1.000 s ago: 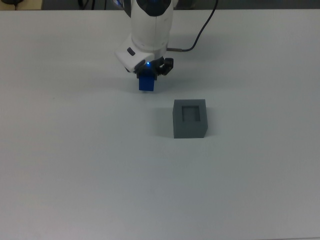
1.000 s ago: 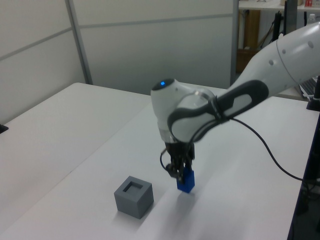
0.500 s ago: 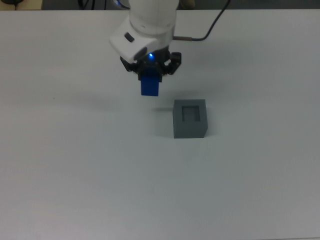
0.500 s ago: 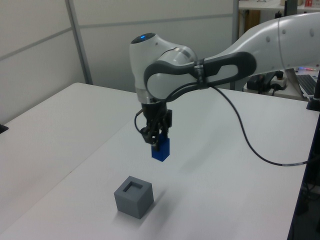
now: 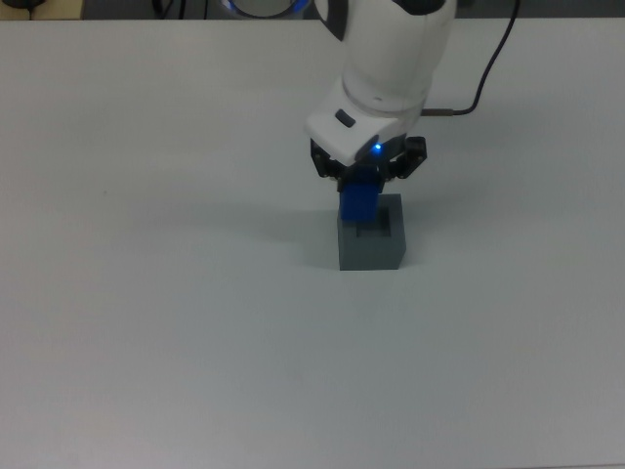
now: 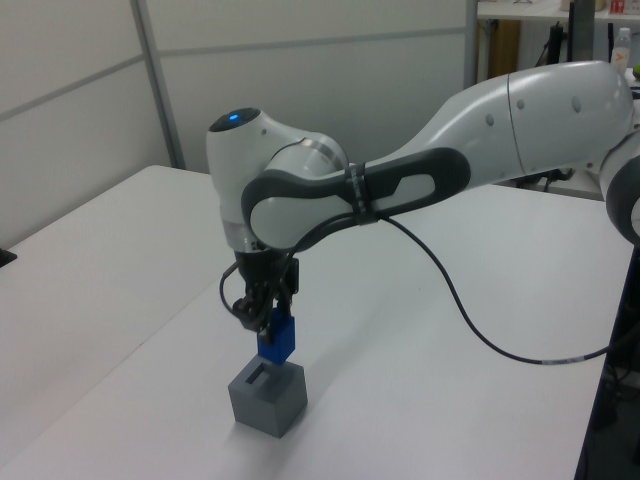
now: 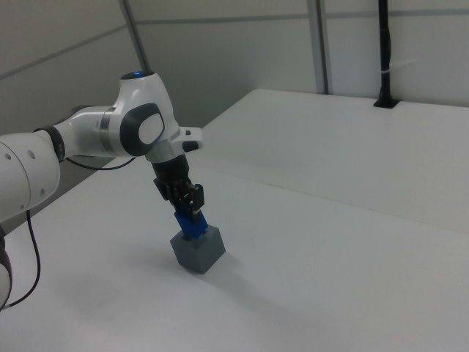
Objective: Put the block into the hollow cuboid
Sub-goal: 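Lower the blue block into the cube's square opening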
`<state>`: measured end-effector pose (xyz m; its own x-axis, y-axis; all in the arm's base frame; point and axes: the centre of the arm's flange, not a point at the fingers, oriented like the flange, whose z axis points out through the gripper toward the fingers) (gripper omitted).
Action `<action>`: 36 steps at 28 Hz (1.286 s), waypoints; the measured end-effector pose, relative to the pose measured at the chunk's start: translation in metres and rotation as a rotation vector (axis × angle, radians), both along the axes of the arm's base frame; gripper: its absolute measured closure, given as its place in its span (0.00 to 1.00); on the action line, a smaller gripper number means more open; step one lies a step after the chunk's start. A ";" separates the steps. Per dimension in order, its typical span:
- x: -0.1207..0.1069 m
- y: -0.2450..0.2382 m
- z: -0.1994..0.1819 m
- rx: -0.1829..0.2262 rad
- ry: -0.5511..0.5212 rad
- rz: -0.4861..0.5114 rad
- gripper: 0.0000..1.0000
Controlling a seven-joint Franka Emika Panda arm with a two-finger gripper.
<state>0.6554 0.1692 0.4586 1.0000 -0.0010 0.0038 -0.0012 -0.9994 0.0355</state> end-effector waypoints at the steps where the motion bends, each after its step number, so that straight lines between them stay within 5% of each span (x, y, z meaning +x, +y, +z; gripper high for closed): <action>1: 0.001 0.003 -0.002 0.001 -0.002 -0.002 0.49; 21: 0.007 0.006 -0.022 0.001 0.001 -0.128 0.49; 36: 0.002 0.027 -0.028 0.011 0.010 -0.106 0.49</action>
<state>0.6578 0.1963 0.4303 0.9942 -0.1071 -0.0070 -0.1069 -0.9940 0.0251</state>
